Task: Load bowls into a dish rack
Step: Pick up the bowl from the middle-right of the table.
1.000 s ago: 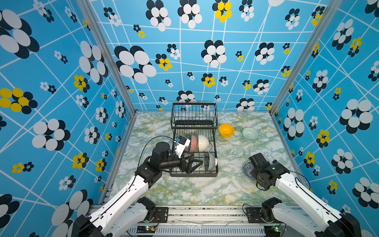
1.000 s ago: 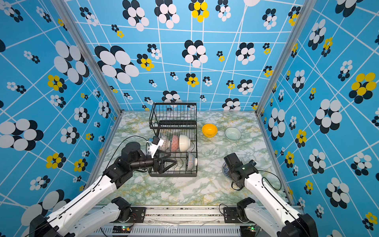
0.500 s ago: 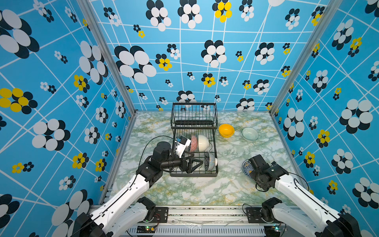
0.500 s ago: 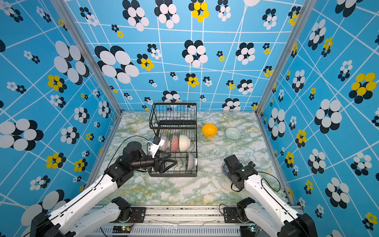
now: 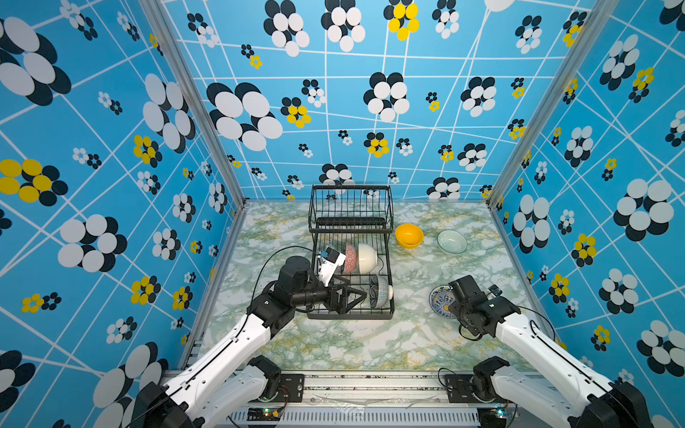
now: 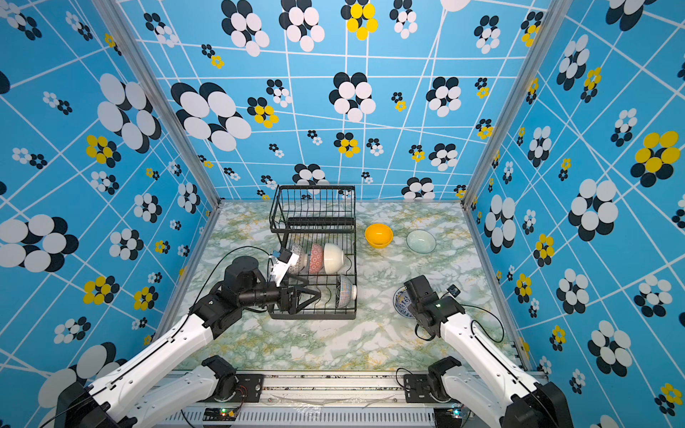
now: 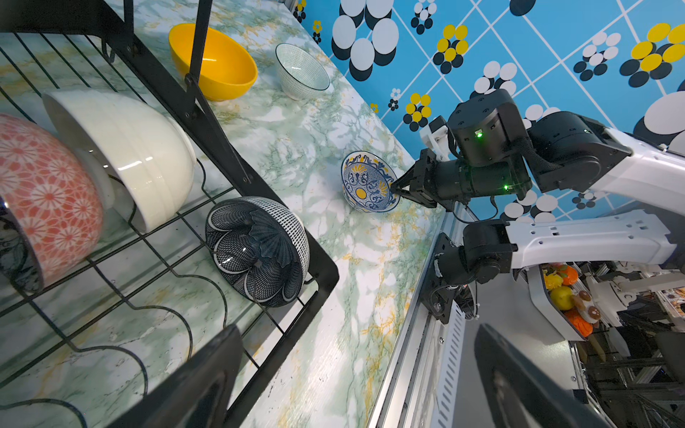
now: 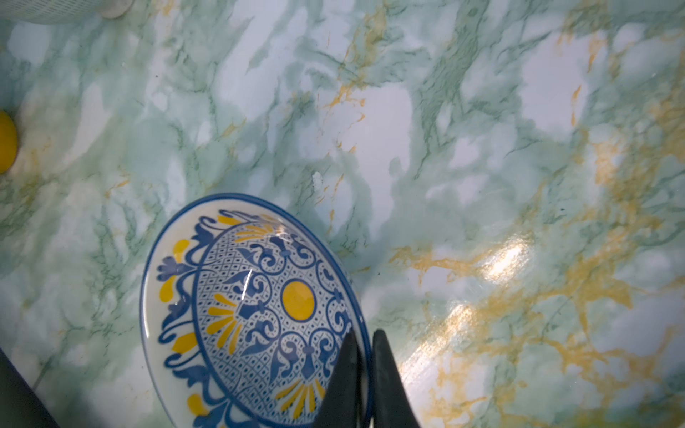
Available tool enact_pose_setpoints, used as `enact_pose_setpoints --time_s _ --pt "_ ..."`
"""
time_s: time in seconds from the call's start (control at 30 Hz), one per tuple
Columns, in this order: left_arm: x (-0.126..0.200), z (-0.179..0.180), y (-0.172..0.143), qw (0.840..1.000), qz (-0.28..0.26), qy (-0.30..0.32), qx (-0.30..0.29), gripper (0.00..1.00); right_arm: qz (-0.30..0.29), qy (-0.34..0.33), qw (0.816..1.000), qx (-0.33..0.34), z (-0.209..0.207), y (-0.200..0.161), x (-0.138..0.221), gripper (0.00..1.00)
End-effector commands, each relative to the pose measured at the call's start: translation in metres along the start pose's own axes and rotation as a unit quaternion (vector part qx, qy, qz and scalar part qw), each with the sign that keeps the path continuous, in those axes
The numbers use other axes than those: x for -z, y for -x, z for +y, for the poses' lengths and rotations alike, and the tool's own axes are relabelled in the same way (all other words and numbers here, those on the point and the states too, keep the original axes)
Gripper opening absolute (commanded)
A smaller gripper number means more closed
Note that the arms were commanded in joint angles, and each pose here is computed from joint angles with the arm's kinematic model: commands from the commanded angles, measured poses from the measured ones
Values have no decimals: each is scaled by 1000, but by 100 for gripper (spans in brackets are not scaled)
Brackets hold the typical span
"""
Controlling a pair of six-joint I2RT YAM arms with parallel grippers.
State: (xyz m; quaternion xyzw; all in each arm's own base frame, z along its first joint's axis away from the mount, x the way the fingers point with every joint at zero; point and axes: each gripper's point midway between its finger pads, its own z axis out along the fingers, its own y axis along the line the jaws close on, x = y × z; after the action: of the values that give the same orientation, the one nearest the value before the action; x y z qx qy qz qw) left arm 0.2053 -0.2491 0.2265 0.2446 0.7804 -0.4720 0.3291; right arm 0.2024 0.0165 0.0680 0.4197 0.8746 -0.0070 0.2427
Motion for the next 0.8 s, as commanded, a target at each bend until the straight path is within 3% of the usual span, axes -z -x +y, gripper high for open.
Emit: enact_pose_setpoints --time_s 0.0,0.47,0.77 --pt "-1 2 1 1000 3 11 -11 99 -8 -20 999 34 -10 2 1 0" --pt "0 16 -2 999 6 50 -16 99 -55 38 992 105 17 29 28 0" --pt "0 13 2 994 -3 81 -74 99 -60 70 983 159 34 36 44 0"
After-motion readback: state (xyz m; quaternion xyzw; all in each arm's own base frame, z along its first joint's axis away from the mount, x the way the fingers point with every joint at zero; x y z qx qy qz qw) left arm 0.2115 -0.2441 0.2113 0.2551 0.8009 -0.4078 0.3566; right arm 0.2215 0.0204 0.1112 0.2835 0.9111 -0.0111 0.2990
